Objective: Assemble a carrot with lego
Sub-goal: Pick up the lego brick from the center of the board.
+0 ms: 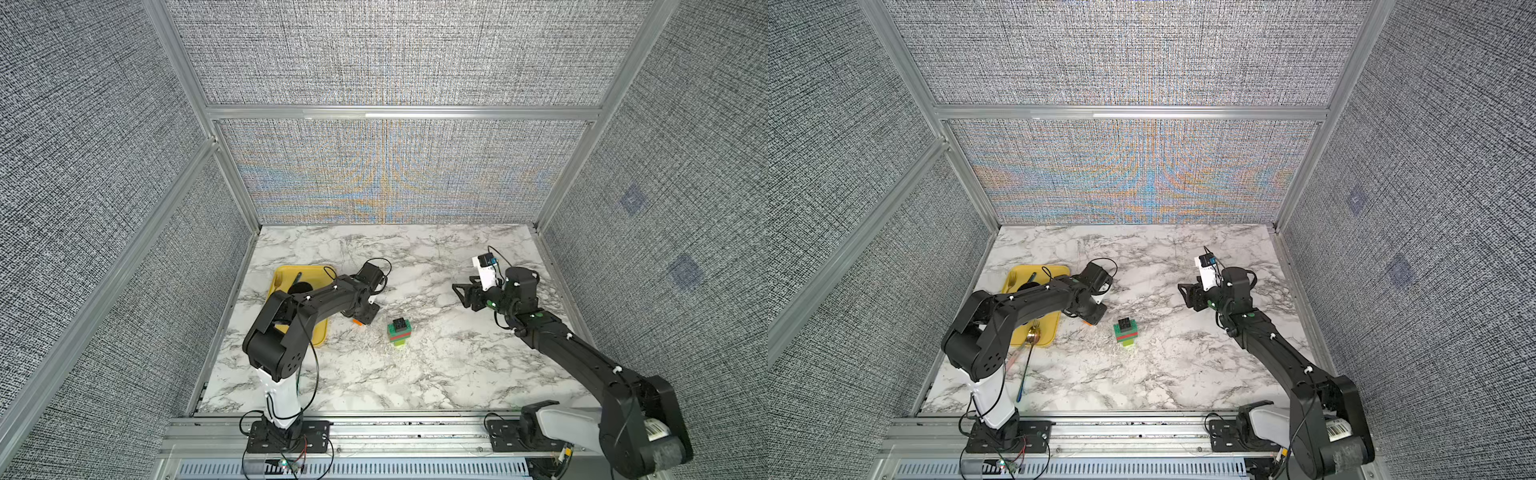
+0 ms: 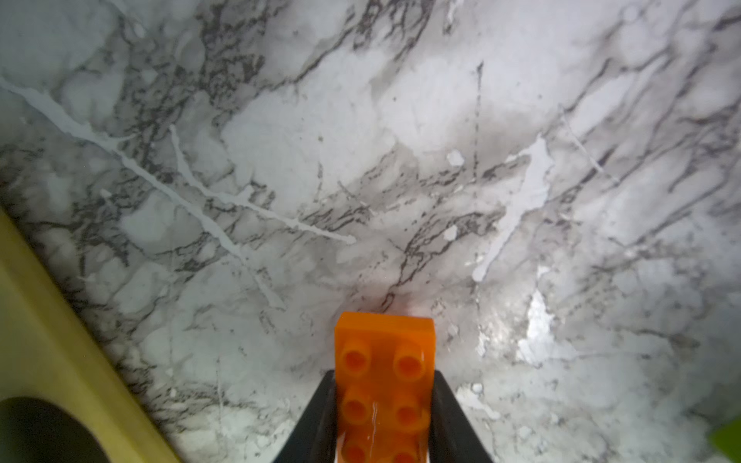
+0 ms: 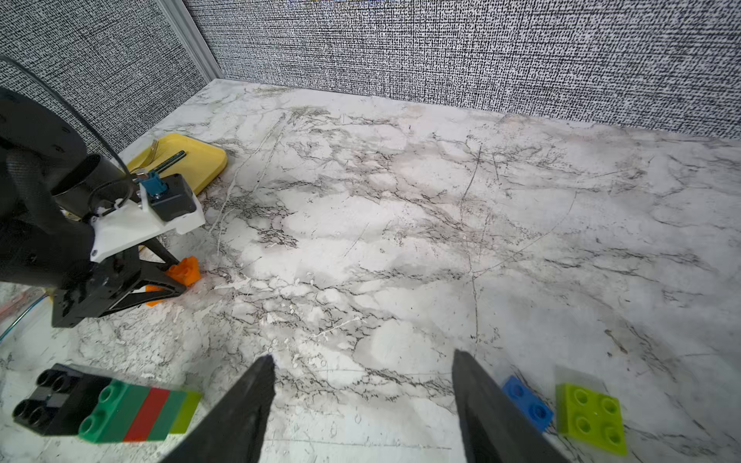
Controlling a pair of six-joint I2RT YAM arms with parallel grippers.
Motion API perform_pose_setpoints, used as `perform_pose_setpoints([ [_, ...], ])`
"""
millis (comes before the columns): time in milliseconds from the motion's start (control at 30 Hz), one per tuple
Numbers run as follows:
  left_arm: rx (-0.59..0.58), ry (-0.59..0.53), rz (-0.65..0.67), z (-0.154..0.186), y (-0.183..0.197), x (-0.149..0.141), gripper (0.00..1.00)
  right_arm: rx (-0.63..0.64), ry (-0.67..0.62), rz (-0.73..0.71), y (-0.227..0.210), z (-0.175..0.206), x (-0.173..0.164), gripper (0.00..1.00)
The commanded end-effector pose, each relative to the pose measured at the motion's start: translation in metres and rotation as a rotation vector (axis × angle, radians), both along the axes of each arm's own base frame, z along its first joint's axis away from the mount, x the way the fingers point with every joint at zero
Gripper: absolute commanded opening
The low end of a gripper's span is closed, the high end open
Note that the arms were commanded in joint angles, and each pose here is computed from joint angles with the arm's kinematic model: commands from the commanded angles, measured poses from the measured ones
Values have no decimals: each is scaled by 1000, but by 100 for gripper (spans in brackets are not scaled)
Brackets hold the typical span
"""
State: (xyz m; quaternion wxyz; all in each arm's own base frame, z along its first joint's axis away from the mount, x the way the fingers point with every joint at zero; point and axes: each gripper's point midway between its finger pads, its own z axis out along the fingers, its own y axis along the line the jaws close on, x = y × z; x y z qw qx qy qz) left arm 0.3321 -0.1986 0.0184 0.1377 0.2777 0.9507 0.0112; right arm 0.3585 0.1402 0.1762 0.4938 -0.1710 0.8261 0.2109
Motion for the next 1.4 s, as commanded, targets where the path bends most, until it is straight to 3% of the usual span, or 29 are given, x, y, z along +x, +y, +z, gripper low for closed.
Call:
perform_pose_setpoints([
  [0,-16,33,46,-5,-3,1,25,2,-7,-1,1,1,3,71],
  [300,-74,122,79,-10,1,-12,43,2,-3,0,1,-1,3,71],
  [500,-97,146,95,-11,4,-16,45,3,-2,0,1,-2,3,71],
  [1067,-85,148,122,-13,8,-9,29,0,-3,-1,0,-1,1,71],
  [1233,-117,41,129,26,9,1,22,1,-5,-2,0,0,1,71],
  [1367,-177,-33,88,75,7,-8,20,0,-10,-2,0,1,1,71],
])
